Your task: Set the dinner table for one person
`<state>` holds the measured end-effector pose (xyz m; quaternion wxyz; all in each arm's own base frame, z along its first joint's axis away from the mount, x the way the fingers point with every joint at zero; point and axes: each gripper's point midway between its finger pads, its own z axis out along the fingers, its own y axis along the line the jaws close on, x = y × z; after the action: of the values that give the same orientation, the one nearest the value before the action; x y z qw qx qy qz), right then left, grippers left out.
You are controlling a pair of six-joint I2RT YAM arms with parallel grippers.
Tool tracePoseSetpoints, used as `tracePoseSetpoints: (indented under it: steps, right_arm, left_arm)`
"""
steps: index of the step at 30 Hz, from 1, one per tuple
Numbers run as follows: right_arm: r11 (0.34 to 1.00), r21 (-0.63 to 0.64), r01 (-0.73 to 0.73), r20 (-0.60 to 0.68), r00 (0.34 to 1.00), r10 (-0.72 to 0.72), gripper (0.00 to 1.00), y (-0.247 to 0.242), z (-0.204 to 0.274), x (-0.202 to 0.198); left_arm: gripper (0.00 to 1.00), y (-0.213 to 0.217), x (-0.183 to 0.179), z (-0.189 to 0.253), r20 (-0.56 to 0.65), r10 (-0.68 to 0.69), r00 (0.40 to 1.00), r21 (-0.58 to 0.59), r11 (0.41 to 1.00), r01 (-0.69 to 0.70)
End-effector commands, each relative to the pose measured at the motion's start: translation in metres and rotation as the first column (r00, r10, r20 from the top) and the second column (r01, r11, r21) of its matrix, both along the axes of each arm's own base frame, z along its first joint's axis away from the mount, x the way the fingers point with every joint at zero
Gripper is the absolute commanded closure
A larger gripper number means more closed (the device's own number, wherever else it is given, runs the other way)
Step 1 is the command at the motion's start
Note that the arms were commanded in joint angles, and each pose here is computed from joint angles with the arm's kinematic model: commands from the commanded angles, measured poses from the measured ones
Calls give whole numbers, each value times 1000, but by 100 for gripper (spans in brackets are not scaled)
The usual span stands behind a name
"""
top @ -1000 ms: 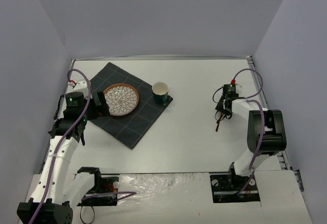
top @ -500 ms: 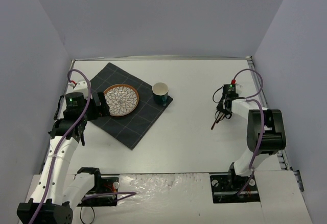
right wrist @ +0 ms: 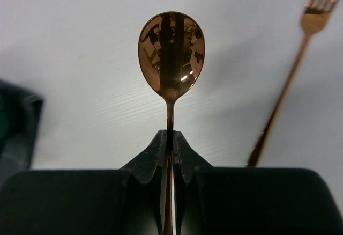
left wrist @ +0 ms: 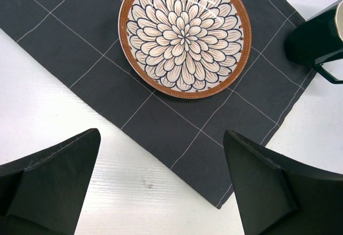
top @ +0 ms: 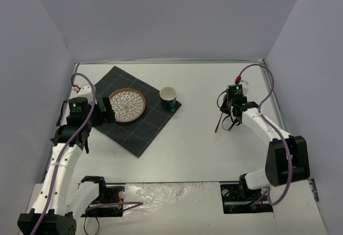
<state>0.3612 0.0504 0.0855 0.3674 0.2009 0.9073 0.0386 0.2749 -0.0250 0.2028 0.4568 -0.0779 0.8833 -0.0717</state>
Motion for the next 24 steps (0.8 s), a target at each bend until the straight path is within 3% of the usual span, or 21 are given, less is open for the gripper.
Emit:
tracePoseSetpoints:
  steps: [1, 10, 19, 24]
  right_arm:
    - [991, 112, -67, 176, 983, 46, 100, 55, 74, 6]
    - [938, 272, -214, 305, 944, 127, 100, 204, 137, -19]
    - [879, 336, -337, 272, 929, 252, 100, 344, 117, -39]
    - [877, 371, -307, 226, 945, 235, 100, 385, 89, -36]
  left_arm:
    - [3, -1, 8, 24, 84, 0, 996, -12, 1000, 1]
    - [3, 1, 8, 24, 84, 9, 996, -8, 1000, -9]
    - [3, 5, 6, 26, 90, 32, 995, 1, 999, -32]
    - [3, 10, 4, 27, 92, 55, 994, 13, 998, -56]
